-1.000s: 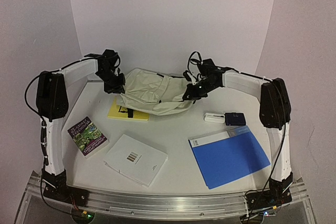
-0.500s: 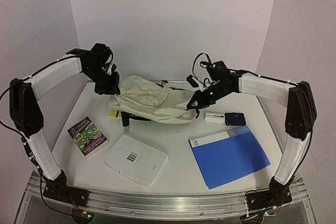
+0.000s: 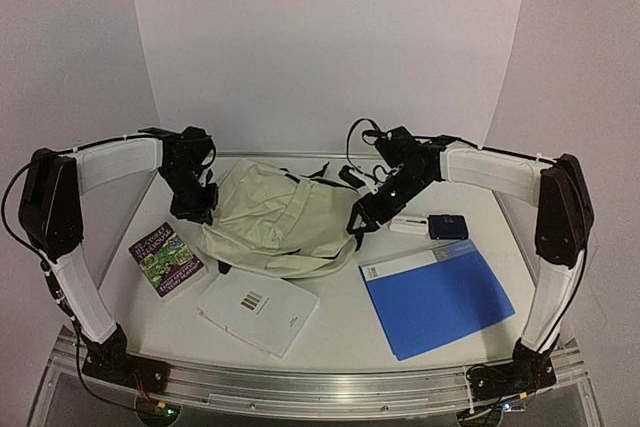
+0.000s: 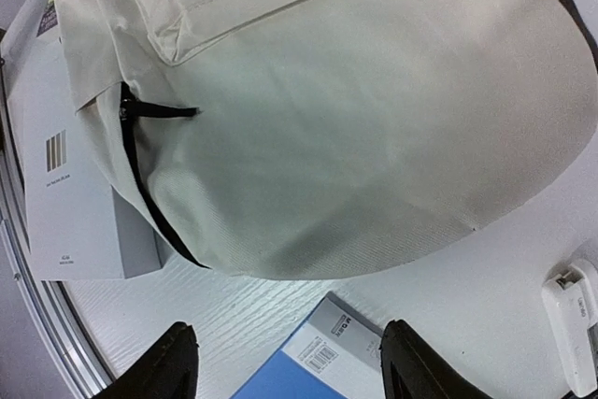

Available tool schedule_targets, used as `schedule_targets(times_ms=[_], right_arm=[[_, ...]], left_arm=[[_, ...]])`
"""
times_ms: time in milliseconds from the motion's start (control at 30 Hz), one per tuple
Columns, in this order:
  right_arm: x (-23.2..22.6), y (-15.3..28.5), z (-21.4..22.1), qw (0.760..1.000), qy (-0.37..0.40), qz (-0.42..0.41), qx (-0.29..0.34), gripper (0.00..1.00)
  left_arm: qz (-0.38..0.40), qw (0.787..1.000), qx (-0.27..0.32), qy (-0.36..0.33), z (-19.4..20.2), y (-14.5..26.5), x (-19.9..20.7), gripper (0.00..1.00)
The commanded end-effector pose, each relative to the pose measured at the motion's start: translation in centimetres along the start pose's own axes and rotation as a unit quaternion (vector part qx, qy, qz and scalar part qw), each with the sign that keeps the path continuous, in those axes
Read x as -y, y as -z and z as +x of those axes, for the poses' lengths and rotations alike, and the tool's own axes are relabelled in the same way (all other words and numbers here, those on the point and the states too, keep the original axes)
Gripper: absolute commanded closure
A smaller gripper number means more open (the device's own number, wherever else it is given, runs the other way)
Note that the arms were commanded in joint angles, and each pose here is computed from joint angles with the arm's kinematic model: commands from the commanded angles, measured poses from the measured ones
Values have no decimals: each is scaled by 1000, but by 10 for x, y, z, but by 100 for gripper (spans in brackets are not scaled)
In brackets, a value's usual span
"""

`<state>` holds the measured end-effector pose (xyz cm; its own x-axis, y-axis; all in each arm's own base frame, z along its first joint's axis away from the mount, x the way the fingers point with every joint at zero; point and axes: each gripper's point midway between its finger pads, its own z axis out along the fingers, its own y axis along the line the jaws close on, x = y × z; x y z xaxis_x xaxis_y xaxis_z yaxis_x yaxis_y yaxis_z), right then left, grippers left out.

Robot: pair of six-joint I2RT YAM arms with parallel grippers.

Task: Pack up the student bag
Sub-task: Adjust the student bag at the center of the board.

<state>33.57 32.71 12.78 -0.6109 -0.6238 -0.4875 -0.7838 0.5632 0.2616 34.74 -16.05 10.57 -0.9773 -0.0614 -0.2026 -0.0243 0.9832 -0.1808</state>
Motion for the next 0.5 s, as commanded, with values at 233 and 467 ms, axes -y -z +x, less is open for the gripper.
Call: schedule_targets(times_ms=[233,467], right_arm=[[-60,-32,-74,996,45,-54,58,38],[-53,-43,-72,997,45,-45,51,37]], left_arm=[[60,994,90,-8,-18,29,17,100],[81,985,147,-24,-31,62,25,100]])
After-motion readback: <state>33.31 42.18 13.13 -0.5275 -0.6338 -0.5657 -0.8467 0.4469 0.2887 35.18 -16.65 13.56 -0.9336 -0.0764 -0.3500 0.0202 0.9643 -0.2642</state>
